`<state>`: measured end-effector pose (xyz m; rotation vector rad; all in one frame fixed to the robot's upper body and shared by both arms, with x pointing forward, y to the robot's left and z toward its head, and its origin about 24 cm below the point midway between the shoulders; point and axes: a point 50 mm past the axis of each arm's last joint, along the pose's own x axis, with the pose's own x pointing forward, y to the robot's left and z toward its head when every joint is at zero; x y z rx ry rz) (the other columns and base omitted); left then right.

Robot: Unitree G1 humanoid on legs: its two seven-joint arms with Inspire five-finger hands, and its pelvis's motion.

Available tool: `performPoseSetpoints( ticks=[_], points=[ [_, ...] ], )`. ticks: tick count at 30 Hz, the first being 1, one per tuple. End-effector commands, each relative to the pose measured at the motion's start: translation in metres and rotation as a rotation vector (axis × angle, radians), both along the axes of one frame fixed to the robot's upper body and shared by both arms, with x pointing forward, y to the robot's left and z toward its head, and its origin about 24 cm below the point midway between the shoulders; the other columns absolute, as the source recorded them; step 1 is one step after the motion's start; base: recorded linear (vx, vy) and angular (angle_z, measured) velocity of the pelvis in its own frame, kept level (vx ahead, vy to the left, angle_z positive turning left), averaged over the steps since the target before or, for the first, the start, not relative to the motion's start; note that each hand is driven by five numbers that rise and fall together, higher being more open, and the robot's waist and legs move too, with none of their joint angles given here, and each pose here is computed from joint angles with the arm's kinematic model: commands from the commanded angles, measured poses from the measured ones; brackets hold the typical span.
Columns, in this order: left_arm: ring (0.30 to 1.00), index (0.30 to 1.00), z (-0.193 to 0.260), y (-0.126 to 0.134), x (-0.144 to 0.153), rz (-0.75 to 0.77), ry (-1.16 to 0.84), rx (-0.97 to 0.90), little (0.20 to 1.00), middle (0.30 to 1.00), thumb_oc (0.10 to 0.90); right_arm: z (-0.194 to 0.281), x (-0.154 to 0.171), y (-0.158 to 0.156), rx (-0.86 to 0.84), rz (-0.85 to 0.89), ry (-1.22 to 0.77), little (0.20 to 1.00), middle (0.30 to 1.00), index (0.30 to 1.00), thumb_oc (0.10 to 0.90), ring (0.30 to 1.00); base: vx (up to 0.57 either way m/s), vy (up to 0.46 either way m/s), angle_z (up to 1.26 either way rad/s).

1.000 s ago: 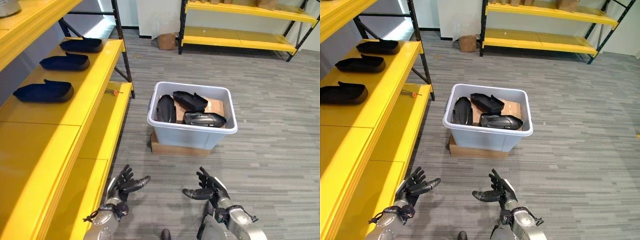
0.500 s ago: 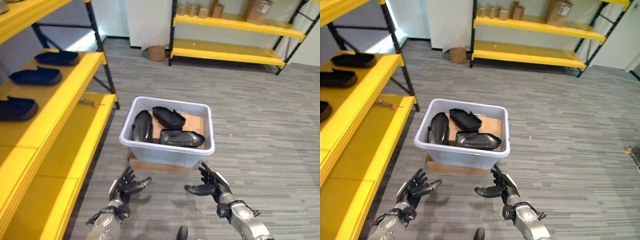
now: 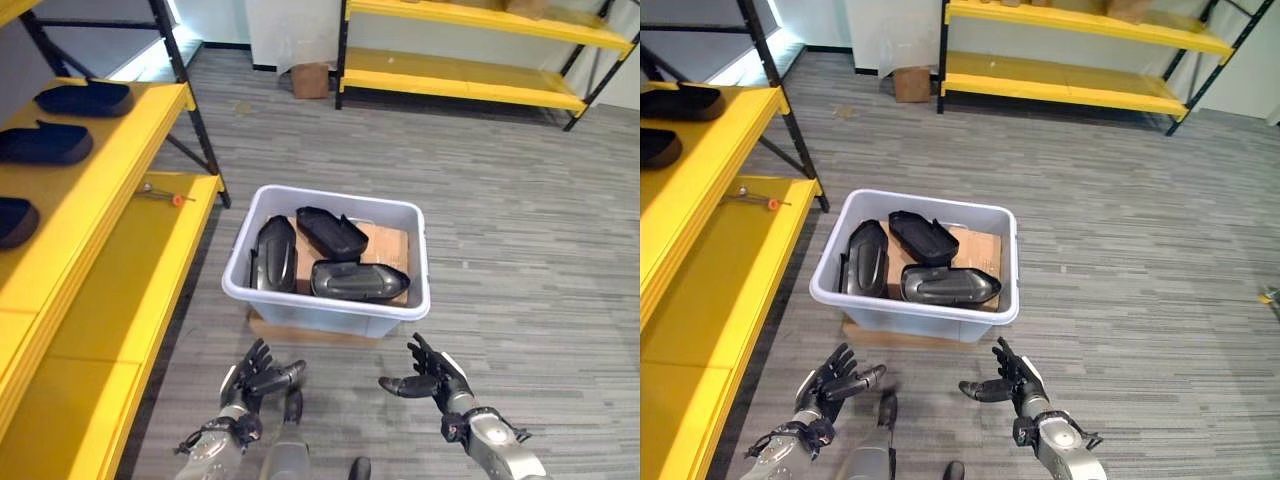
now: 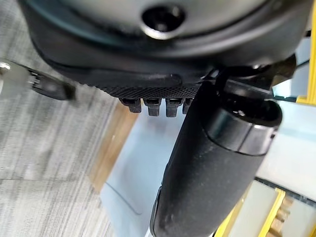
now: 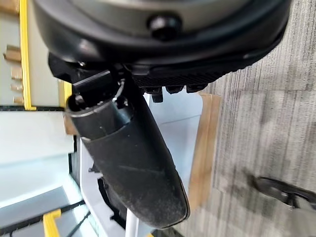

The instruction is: Move parts from the plastic box to the shelf.

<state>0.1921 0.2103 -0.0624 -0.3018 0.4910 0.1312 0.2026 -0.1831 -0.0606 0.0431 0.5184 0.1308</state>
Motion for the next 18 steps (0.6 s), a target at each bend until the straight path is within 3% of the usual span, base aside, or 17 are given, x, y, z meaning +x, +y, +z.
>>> performPoseSetpoints(
  ticks=[1,18],
  points=[
    [1.000,1.000,0.036,0.006,0.022,-0.054,-0.200,0.054,1.000,1.000,0.900,0.032,0.021,0.007,0.056,0.018,-0.195,1.000,1.000,1.000,0.900,1.000,0.11,0.124,-0.31],
    [1.000,1.000,0.048,0.008,0.032,-0.086,-0.235,0.114,1.000,1.000,0.900,0.033,0.022,0.023,0.072,0.063,-0.200,1.000,1.000,1.000,0.900,1.000,0.11,0.163,-0.03]
  ],
)
